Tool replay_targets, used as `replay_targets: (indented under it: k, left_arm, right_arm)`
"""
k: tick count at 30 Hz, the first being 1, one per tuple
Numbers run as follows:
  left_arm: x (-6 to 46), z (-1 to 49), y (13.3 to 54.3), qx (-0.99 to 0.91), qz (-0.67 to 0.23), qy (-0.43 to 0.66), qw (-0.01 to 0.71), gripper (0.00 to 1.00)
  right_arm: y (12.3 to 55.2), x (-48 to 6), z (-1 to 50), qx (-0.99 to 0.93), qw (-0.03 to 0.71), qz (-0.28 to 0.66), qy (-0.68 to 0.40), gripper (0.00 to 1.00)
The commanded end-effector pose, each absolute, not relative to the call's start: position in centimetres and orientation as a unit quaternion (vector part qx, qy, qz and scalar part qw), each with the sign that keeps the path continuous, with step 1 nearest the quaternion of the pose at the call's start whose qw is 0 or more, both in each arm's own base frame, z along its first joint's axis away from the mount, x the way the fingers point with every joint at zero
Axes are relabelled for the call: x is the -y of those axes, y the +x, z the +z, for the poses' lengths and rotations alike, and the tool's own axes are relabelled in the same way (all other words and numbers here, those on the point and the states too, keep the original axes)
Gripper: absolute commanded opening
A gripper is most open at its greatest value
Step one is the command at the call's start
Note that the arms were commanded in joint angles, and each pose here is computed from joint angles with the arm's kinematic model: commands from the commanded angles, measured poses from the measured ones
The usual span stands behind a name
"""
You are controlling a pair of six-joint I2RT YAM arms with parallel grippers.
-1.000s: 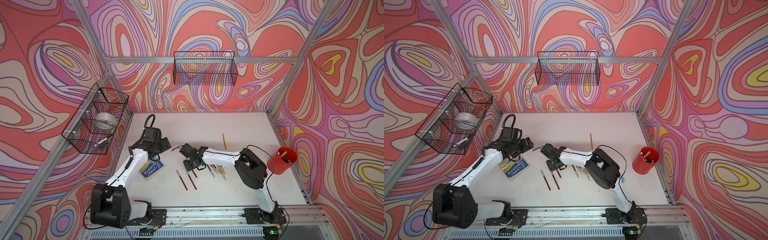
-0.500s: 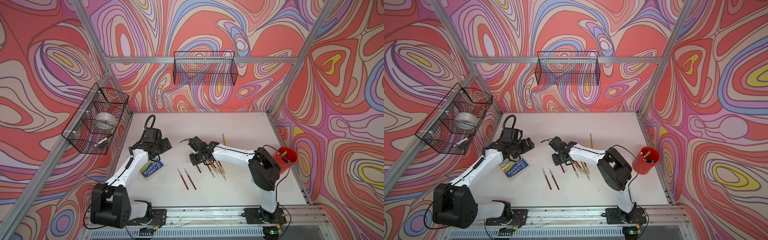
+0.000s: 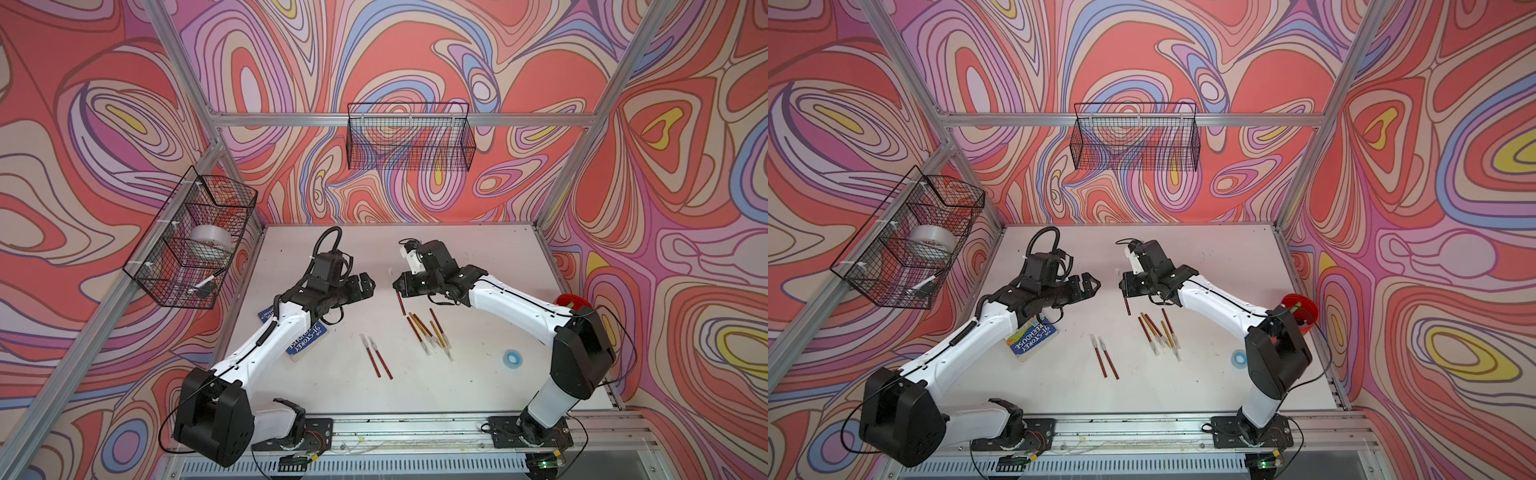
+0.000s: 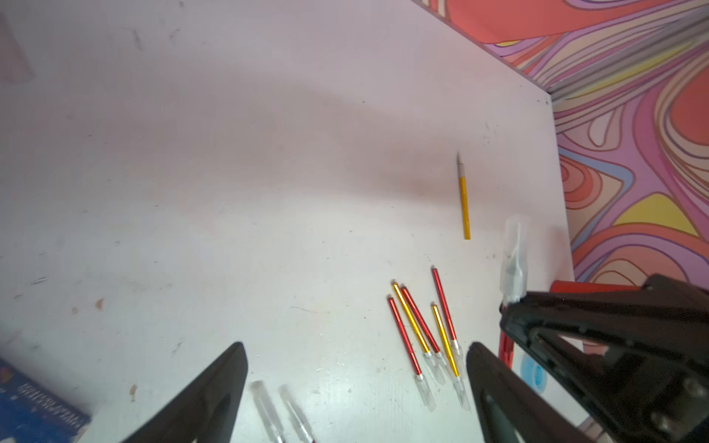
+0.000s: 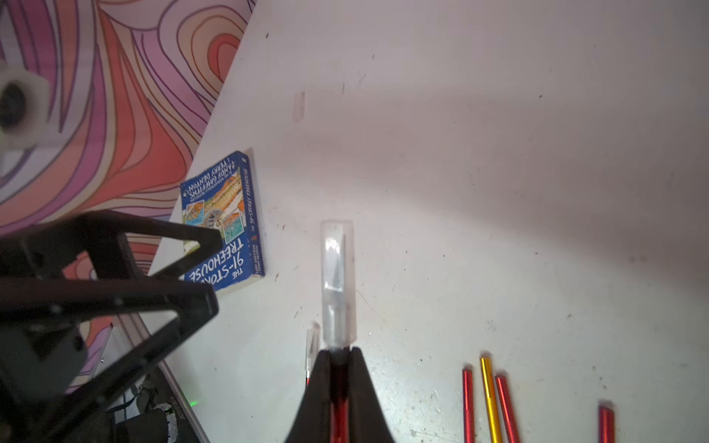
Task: Remove protective caps from carving knives
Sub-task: Pick up the carving knife from the center of the board.
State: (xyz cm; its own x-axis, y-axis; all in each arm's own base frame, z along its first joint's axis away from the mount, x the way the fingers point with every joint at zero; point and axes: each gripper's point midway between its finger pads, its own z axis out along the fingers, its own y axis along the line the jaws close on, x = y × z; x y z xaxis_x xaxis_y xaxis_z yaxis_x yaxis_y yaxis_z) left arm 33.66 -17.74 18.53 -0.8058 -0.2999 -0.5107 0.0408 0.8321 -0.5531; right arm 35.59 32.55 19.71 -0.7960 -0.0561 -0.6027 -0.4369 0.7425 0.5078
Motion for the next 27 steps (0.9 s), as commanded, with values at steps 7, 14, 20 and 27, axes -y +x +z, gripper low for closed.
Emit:
replay_targets:
  k: [7, 14, 20, 27]
  left_arm:
    - [25.6, 25.7, 32.7, -0.847, -0.391, 0.044, 0.358, 0.83]
    - [29.3, 27.2, 32.2, -0.833, -0.416, 0.088, 0.353, 0.78]
    - [30.2, 27.4, 31.8, -0.837, -0.408, 0.102, 0.35, 0.67]
    - [29.5, 27.6, 31.6, -0.839, -0.395, 0.101, 0.361, 0.64]
  right_arm:
    - [36.2, -30.9, 25.2, -0.839, 0.312, 0.431, -0.11, 0.0]
    - [35.9, -30.9, 27.0, -0.824, 0.319, 0.457, -0.106, 0.0]
    - [35.9, -31.0, 28.2, -0.81, 0.322, 0.478, -0.103, 0.0]
    - [36.0, -30.7, 29.9, -0.795, 0.33, 0.499, -0.1, 0.0]
